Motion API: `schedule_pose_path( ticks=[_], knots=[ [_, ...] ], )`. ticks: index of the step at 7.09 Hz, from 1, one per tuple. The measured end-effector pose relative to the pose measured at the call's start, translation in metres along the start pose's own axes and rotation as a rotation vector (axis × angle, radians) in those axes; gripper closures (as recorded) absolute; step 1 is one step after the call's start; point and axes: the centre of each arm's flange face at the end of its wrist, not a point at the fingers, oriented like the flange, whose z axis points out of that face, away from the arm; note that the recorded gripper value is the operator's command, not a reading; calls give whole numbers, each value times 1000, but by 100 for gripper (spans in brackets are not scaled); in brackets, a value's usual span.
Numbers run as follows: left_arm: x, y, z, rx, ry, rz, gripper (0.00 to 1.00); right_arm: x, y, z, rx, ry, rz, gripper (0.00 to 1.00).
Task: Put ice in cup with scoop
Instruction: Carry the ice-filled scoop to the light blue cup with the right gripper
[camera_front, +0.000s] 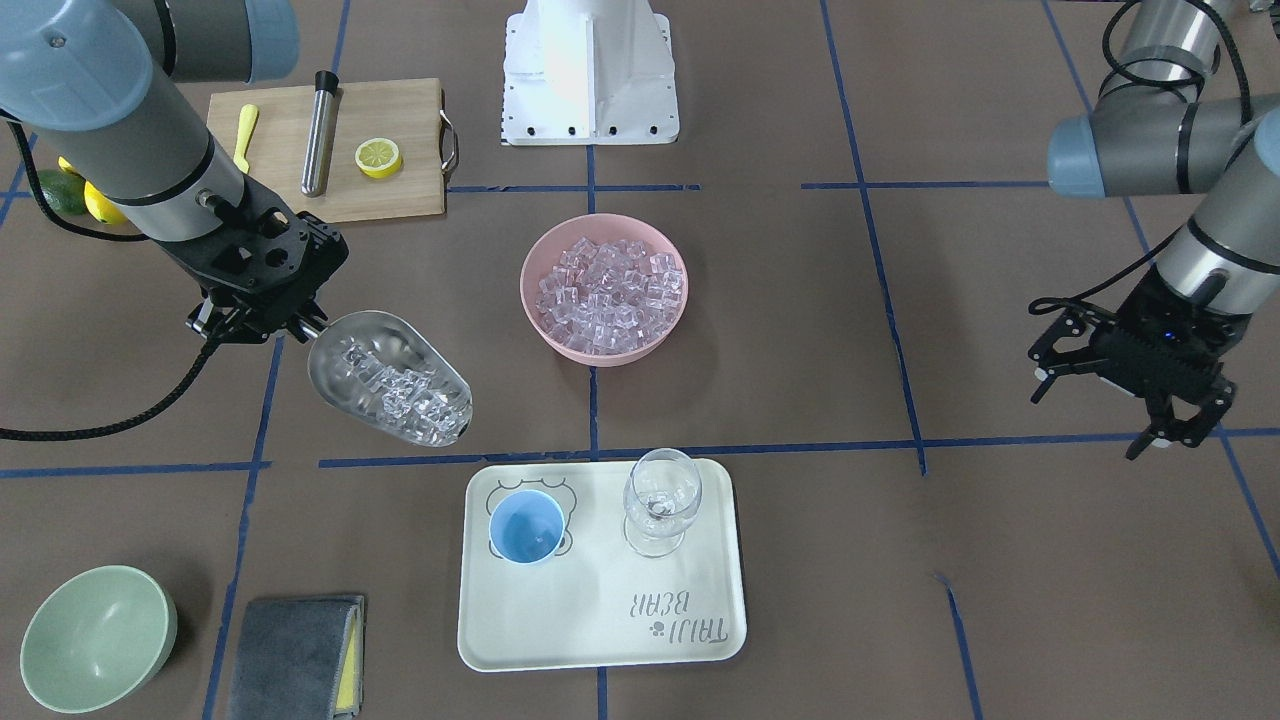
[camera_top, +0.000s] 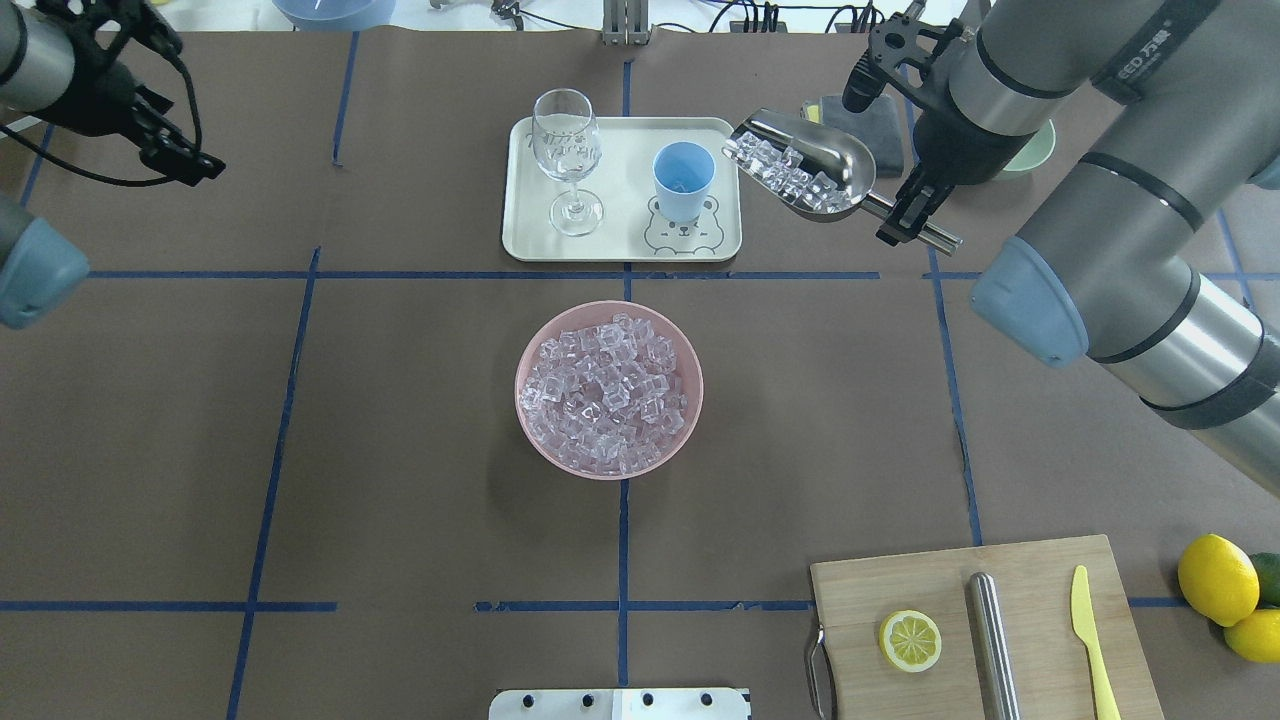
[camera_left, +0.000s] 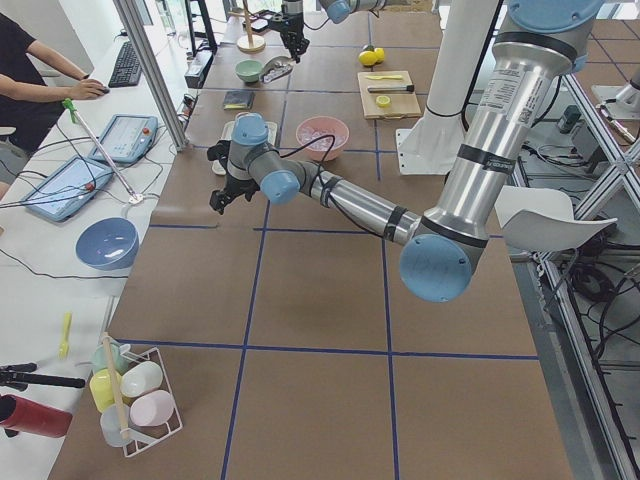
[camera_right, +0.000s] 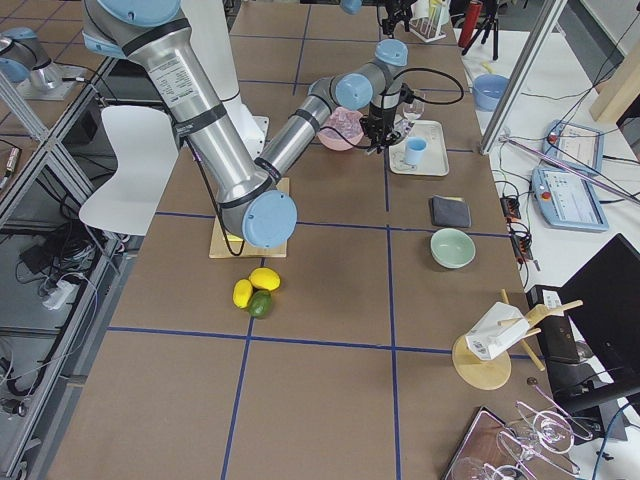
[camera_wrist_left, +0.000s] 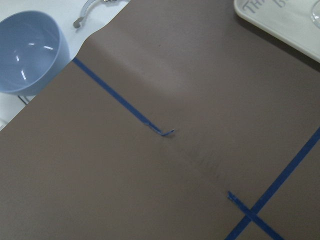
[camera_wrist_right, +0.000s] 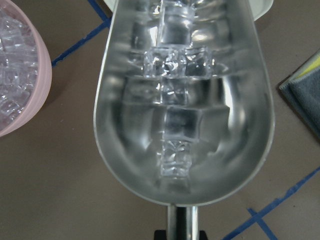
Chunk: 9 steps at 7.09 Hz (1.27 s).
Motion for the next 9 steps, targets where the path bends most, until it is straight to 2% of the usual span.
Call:
schedule_pose_path(
  ticks=[2, 5, 7, 9],
  knots=[
    [-23, 34, -15, -17, -25, -50, 0, 1, -13, 1, -21, 7, 52, 100],
    [-49, 69, -26, -39, -59, -99, 0, 3, -74, 15, -65, 3, 130, 100],
    [-56, 75, -25, -48, -67, -109, 0, 3, -82, 19, -91, 0, 154, 100],
    [-60, 81, -22, -60, -73, -85, 0, -10, -86, 25, -151, -10, 173, 100]
  ],
)
